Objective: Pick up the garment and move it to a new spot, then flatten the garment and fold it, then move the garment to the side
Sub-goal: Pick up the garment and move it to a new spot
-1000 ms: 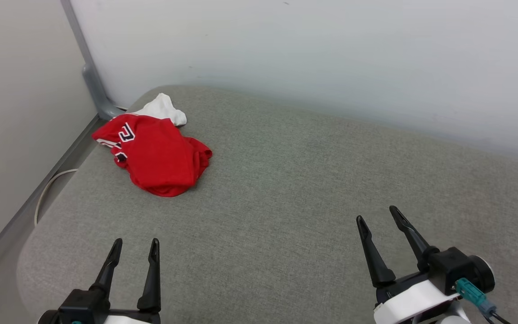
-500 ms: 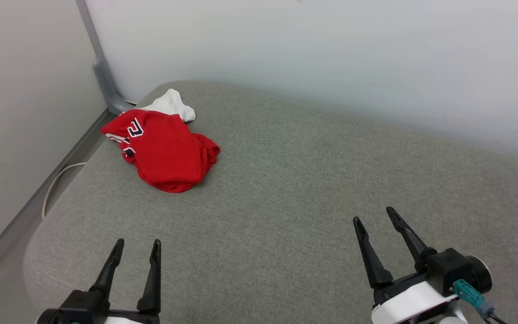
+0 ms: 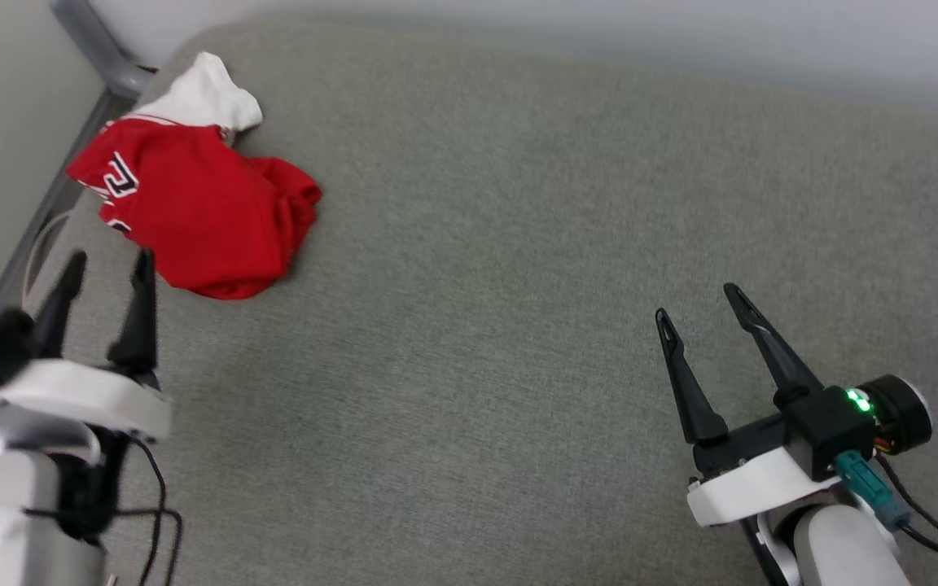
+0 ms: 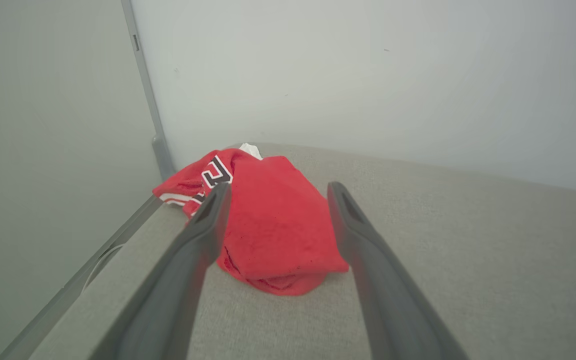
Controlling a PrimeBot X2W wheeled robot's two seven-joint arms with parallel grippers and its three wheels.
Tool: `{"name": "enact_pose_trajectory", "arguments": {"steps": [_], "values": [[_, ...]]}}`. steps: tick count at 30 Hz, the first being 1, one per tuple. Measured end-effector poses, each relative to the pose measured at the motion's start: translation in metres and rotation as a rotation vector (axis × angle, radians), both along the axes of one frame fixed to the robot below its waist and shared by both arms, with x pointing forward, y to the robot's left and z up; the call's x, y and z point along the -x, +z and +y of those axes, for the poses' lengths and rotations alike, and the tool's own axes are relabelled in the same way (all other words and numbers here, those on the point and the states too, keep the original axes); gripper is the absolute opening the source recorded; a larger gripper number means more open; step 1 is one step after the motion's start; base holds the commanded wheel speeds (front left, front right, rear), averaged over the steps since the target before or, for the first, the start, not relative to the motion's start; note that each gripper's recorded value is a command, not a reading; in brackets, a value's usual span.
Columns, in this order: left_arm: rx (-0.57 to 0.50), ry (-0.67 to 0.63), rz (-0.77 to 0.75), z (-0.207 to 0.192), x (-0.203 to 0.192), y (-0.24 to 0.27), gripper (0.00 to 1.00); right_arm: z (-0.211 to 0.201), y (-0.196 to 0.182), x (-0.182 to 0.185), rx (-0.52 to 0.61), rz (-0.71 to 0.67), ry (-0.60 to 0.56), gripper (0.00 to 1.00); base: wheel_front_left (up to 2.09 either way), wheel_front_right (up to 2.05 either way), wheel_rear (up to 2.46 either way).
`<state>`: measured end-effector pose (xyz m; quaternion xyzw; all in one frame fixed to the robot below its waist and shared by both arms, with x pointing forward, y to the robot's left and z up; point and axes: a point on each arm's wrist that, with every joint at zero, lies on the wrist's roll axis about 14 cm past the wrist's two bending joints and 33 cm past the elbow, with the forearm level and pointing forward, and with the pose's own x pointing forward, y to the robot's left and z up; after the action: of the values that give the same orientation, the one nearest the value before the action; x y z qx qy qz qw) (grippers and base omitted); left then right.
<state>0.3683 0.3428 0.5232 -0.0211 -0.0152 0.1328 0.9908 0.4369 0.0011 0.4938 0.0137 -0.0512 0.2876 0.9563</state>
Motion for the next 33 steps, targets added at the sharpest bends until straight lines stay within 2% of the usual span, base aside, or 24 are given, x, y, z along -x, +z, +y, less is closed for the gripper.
{"name": "enact_pose_trajectory", "arguments": {"steps": [8, 11, 15, 19, 25, 26, 27, 28, 29, 33], "values": [[-0.04, -0.059, 0.304, 0.043, -0.093, -0.019, 1.0, -0.033, -0.05, -0.033, 0.03, 0.079, -0.091, 1.0, 0.0, 0.0, 0.0], [-0.037, -0.071, 0.489, 0.052, -0.11, -0.049, 1.0, -0.041, -0.07, -0.038, 0.052, 0.113, -0.107, 1.0, 0.0, 0.0, 0.0], [0.002, -0.074, 0.601, 0.058, -0.136, -0.071, 1.0, -0.053, -0.088, -0.043, 0.062, 0.145, -0.14, 1.0, 0.0, 0.0, 0.0], [0.061, -0.085, 0.711, 0.052, -0.146, -0.106, 1.0, -0.063, -0.1, -0.044, 0.078, 0.166, -0.165, 1.0, 0.0, 0.0, 0.0], [0.124, -0.07, 0.848, 0.05, -0.14, -0.151, 1.0, -0.072, -0.109, -0.045, 0.089, 0.183, -0.187, 1.0, 0.0, 0.0, 0.0], [0.134, -0.07, 0.856, 0.049, -0.139, -0.154, 0.83, -0.073, -0.109, -0.045, 0.089, 0.182, -0.188, 1.0, 0.0, 0.0, 0.0], [0.145, -0.069, 0.854, 0.049, -0.139, -0.156, 0.38, -0.073, -0.109, -0.045, 0.092, 0.181, -0.188, 1.0, 0.0, 0.0, 0.0], [0.154, -0.066, 0.845, 0.049, -0.139, -0.156, 0.38, -0.073, -0.109, -0.045, 0.093, 0.18, -0.189, 1.0, 0.0, 0.0, 0.0], [0.165, -0.059, 0.828, 0.05, -0.139, -0.156, 0.0, -0.073, -0.108, -0.044, 0.093, 0.18, -0.19, 1.0, 0.0, 0.0, 0.0], [0.152, -0.056, 0.742, 0.05, -0.141, -0.146, 0.0, -0.072, -0.104, -0.043, 0.098, 0.172, -0.186, 1.0, 0.0, 0.0, 0.0]]}}
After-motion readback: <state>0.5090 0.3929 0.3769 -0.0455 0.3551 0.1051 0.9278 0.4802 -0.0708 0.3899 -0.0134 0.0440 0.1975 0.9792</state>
